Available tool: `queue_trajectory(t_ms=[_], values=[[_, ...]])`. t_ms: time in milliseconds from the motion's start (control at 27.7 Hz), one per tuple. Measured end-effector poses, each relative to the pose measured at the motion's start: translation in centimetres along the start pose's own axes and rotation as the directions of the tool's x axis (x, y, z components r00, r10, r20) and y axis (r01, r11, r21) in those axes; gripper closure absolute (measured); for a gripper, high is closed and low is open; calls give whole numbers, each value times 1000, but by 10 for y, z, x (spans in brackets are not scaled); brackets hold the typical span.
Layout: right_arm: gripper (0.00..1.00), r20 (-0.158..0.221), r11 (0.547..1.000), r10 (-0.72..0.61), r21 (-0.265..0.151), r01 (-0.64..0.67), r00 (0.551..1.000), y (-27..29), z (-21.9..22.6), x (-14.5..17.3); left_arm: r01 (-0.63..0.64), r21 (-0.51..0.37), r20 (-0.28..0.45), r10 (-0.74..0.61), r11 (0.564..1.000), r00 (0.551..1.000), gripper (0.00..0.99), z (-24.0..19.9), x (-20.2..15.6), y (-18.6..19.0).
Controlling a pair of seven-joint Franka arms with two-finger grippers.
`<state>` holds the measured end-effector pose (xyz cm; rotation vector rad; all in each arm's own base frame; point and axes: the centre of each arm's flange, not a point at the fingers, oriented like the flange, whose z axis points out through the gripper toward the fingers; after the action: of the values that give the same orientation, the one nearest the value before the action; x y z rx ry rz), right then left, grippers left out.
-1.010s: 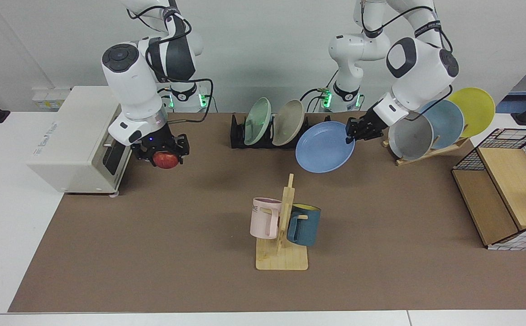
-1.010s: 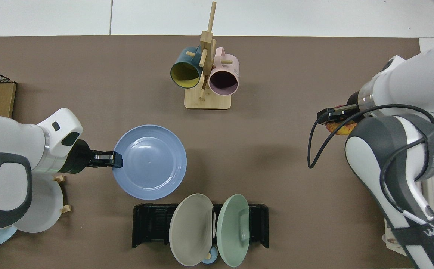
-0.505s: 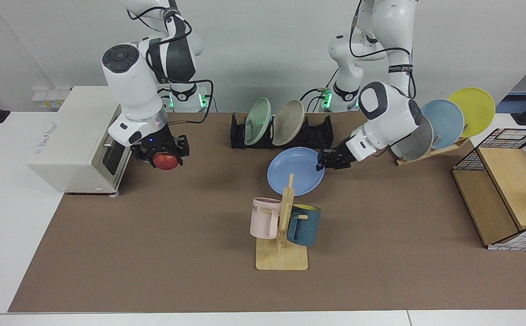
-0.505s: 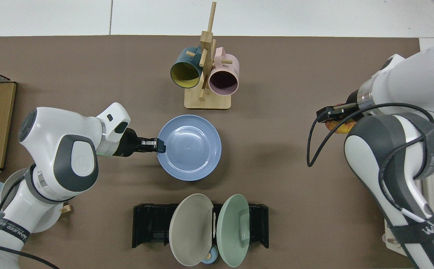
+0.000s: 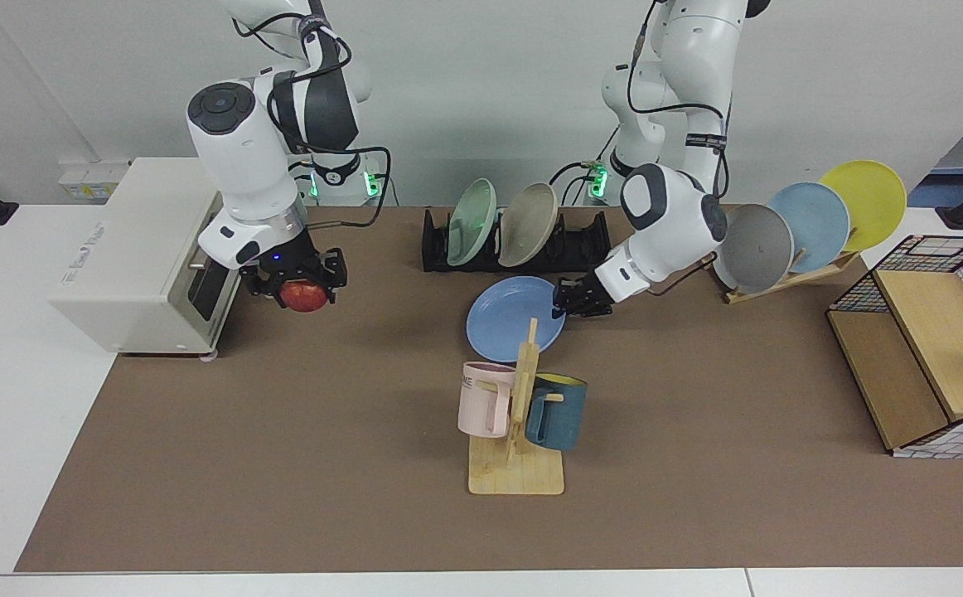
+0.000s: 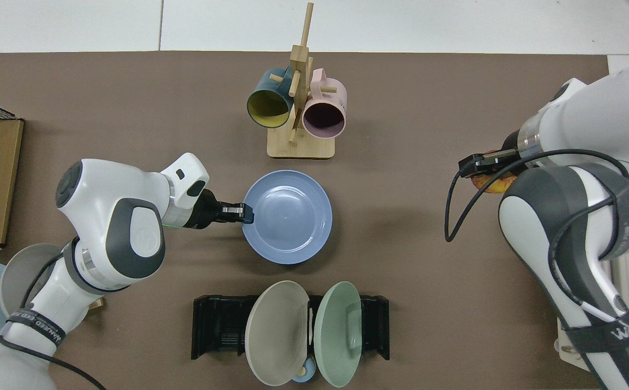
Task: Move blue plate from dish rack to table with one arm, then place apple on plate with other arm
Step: 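Carry the apple over the plate with the right gripper while the left gripper withdraws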
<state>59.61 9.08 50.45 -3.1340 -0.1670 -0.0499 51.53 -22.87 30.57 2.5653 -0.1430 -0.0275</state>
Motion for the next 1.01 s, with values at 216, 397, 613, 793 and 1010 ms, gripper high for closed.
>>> queue_trajectory(t_ms=[216, 397, 613, 793, 1010], values=[[225, 2, 1000, 5, 2, -5, 1000, -10, 0, -1, 17, -5, -6, -17, 1000, 1000, 890, 1, 0, 4], [225, 4, 1000, 19, 2, -19, 1000, -20, 1, -2, 25, -5, -15, -25, 1000, 1000, 586, -3, 2, 5], [225, 8, 1000, 28, 3, -28, 1000, -35, 2, -4, 5, 12, -35, -4, 1000, 999, 273, -25, 4, 14], [225, 10, 999, 49, 4, -49, 999, -56, 7, -4, -19, 118, -2, 20, 993, 1000, 181, -76, 7, 21], [225, 9, 997, 79, 5, -79, 997, -108, 20, -7, -85, 368, 99, 51, 926, 994, 13, -182, 4, 42]])
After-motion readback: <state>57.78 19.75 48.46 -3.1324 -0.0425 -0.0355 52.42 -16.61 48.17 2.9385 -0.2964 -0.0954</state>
